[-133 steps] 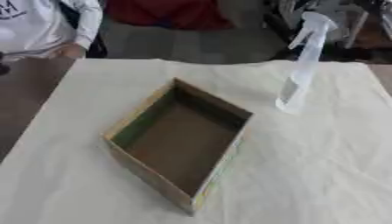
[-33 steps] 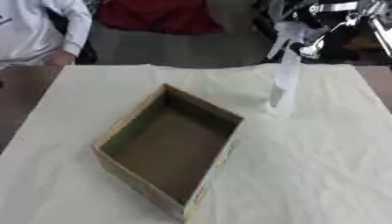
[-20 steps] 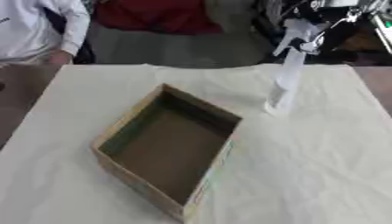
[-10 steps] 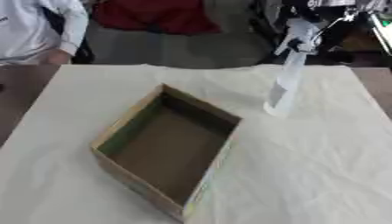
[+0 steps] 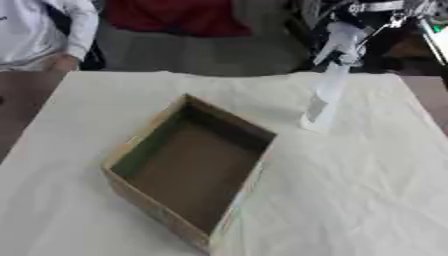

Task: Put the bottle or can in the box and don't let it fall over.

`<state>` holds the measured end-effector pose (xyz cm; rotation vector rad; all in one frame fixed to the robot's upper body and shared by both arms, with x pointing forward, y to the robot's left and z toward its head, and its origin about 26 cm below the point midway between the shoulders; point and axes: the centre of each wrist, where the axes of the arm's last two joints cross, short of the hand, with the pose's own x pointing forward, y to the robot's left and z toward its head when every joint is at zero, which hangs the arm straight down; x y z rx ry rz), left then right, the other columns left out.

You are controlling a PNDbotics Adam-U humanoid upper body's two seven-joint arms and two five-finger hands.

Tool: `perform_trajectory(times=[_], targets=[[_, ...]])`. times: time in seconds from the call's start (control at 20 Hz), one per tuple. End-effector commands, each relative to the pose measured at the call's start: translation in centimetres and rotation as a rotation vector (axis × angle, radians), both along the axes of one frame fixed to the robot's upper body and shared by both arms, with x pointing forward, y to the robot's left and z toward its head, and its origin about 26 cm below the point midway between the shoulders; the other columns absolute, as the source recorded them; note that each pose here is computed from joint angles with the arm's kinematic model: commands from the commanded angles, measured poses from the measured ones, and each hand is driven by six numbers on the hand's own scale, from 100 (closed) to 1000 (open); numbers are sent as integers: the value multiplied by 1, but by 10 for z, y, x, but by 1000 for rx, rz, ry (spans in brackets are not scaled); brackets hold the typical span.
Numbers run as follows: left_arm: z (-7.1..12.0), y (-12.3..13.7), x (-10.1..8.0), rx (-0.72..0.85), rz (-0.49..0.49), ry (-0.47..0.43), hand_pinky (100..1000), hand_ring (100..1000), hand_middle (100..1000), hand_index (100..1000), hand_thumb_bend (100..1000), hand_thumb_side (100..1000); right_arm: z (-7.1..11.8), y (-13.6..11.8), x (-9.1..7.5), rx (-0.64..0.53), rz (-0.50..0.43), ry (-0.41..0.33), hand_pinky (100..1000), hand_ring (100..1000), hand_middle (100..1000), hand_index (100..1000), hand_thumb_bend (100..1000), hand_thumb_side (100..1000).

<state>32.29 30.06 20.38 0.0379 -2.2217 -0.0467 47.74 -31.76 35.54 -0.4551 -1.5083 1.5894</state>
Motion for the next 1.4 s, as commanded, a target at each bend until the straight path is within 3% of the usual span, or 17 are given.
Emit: perform_trajectory(times=[0.05, 1.4], targets=[[10, 5, -3, 30, 9, -26, 723, 729, 680, 823, 209, 668, 13, -5, -4, -23, -3, -28, 855, 867, 836, 845, 160, 100], [11, 5, -3, 27, 7, -28, 729, 731, 682, 812, 200, 670, 7, -5, -3, -10, -25, 2, 747, 833, 803, 803, 100, 100]])
